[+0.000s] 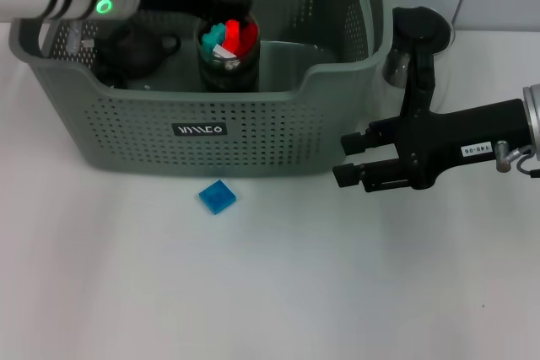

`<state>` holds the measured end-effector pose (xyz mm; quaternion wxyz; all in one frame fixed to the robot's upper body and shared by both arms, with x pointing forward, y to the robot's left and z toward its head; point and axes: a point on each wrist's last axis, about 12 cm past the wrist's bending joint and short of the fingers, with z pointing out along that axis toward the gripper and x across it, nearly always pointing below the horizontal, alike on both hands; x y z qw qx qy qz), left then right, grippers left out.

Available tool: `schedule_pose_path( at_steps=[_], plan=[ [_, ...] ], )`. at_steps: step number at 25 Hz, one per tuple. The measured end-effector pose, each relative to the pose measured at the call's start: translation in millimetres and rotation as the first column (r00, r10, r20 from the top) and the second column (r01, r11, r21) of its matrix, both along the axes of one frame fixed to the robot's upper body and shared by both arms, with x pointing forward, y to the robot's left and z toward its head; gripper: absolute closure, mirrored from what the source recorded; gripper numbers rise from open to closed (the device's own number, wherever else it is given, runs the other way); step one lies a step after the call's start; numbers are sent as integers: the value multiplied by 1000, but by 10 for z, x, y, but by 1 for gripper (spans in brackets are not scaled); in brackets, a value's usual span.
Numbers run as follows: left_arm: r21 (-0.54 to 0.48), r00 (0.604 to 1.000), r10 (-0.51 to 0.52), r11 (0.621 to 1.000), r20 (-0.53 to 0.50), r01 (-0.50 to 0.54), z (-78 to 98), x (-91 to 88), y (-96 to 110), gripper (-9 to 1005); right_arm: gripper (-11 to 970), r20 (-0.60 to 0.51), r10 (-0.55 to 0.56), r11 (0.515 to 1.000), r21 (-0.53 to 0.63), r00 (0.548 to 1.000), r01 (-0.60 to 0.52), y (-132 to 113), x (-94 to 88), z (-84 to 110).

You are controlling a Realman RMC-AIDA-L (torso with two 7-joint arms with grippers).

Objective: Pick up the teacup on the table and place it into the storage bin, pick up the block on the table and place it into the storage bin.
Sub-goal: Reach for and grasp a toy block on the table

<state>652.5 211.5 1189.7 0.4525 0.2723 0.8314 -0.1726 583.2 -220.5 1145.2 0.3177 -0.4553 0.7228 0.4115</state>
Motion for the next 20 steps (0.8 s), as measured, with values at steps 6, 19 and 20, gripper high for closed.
schedule_pose_path(
  at_steps=[6, 19, 20],
  plan=[
    [-110, 997, -72, 991, 41, 76, 337, -349, 113, 292, 349, -1, -3, 1000, 0, 1000, 3, -11, -5, -5],
    [-168, 920, -317, 944, -232, 283, 373, -1230, 619, 290, 349, 0, -1, 1000, -1, 1000, 1, -7, 0, -1],
    [-149, 910, -329, 942, -251, 299, 315, -1262, 607, 291, 349, 0, 1, 1000, -2, 1000, -1, 0, 0, -1]
  ],
)
